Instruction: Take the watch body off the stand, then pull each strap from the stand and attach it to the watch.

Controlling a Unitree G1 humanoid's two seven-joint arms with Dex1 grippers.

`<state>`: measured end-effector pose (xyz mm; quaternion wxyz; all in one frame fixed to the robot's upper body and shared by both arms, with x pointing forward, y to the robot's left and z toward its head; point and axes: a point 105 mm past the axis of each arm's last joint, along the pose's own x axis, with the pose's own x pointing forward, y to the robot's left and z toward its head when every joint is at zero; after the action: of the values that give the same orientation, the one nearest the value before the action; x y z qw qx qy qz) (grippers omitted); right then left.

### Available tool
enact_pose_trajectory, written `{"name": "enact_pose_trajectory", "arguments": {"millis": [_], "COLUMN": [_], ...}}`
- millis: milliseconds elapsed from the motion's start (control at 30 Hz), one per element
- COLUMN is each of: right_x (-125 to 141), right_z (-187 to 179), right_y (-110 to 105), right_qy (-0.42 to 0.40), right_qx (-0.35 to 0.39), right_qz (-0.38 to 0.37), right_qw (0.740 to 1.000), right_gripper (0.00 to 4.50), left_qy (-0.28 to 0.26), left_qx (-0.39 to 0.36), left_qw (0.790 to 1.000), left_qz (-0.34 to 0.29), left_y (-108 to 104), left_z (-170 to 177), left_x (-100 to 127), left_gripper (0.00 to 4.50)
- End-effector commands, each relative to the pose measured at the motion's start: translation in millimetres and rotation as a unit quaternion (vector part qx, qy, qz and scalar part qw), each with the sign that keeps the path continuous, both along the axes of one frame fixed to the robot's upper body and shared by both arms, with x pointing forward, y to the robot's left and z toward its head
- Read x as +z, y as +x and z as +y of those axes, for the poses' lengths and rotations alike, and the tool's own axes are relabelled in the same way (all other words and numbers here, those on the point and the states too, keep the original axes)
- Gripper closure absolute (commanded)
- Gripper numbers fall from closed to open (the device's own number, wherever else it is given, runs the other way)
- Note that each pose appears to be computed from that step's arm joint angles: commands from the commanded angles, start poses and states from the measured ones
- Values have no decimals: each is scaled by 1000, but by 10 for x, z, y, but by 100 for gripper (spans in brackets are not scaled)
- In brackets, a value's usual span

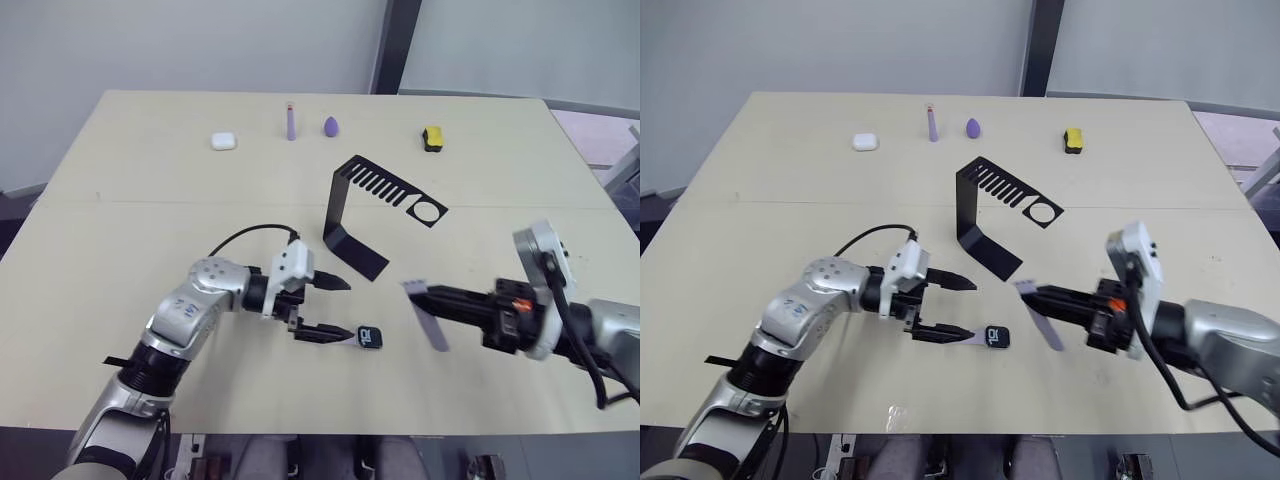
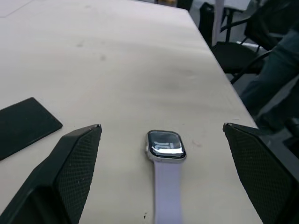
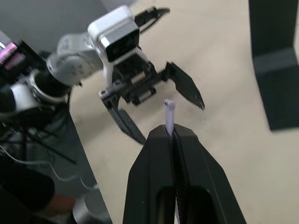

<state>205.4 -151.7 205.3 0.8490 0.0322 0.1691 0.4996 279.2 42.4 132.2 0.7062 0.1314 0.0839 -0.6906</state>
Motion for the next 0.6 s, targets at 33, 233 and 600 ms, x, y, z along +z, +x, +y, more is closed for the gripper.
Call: {"name": "enact_pose_trajectory", "arguments": {"millis": [33, 233, 600], "right_x": [-5, -199, -306], "right_z": [-21, -104, -152], "right_y": [-99, -137, -152], "right_qy": [-36, -84, -122], "right_qx": [21, 27, 39], "right_qz": [-16, -9, -20], "right_qw": [999, 996, 992], "right_gripper": [450, 450, 450], "left_qy": [18, 39, 64], "left_qx": [-6, -11, 6], "left_qw": [1000, 999, 996], "left_qz": [-24, -35, -65], "left_y": [-68, -123, -57], "left_z": [-85, -235, -297], "left_x": [-76, -234, -370], "left_gripper": [2, 2, 83]}}
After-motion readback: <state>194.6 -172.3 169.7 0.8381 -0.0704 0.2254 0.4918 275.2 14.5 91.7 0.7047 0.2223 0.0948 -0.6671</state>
